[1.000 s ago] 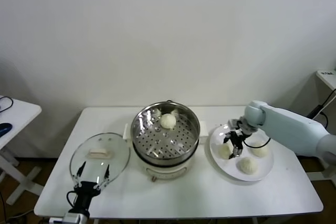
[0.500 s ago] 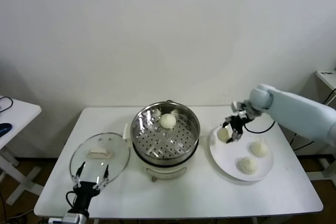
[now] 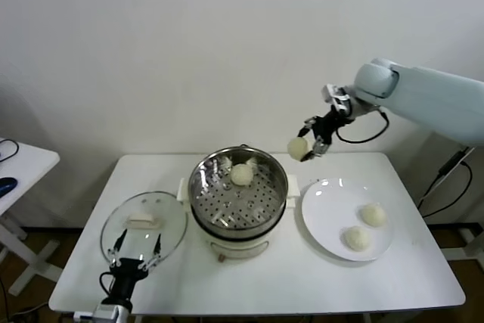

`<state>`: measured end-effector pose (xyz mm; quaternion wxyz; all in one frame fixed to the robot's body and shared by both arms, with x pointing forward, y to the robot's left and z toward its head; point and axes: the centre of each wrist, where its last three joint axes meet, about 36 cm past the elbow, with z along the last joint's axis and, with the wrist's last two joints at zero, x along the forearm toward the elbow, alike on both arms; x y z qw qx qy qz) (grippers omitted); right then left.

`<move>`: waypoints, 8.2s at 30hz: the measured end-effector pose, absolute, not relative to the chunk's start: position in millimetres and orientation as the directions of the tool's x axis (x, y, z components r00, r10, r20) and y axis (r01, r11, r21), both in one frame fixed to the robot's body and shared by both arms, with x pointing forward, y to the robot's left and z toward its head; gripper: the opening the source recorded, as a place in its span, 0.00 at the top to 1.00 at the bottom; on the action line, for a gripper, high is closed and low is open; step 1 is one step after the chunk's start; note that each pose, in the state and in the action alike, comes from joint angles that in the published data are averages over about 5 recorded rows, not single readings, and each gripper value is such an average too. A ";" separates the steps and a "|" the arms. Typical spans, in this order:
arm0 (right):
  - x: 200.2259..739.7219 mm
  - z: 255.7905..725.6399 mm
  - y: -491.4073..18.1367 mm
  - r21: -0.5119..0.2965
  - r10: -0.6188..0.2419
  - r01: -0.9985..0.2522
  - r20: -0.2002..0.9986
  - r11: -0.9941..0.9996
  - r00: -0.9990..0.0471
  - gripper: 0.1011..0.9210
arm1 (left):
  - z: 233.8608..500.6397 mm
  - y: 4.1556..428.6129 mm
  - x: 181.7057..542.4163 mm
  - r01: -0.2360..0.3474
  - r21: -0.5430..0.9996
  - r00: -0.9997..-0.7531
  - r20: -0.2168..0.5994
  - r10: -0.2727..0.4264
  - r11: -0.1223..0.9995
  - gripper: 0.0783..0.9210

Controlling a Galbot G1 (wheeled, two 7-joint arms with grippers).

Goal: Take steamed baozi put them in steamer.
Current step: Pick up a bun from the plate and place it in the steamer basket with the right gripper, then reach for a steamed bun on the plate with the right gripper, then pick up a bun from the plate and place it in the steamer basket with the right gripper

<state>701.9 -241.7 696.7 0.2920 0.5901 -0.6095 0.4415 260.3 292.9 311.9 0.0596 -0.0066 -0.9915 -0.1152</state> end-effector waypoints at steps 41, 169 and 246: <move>701.1 571.9 -35.4 -0.058 -0.417 -0.953 0.906 -0.297 0.075 0.24 | 308.2 290.8 256.3 0.021 0.214 -0.992 0.126 -0.006 0.977 0.12; 607.5 476.8 -394.0 -0.023 -0.139 -0.980 0.990 -0.198 0.005 0.30 | 311.0 290.4 236.1 0.015 0.207 -0.991 0.133 -0.013 0.978 0.12; 553.0 593.7 -13.0 -0.052 -0.082 0.193 0.985 -0.980 -0.151 0.29 | 311.9 288.9 232.7 0.009 0.205 -0.986 0.163 -0.025 0.979 0.12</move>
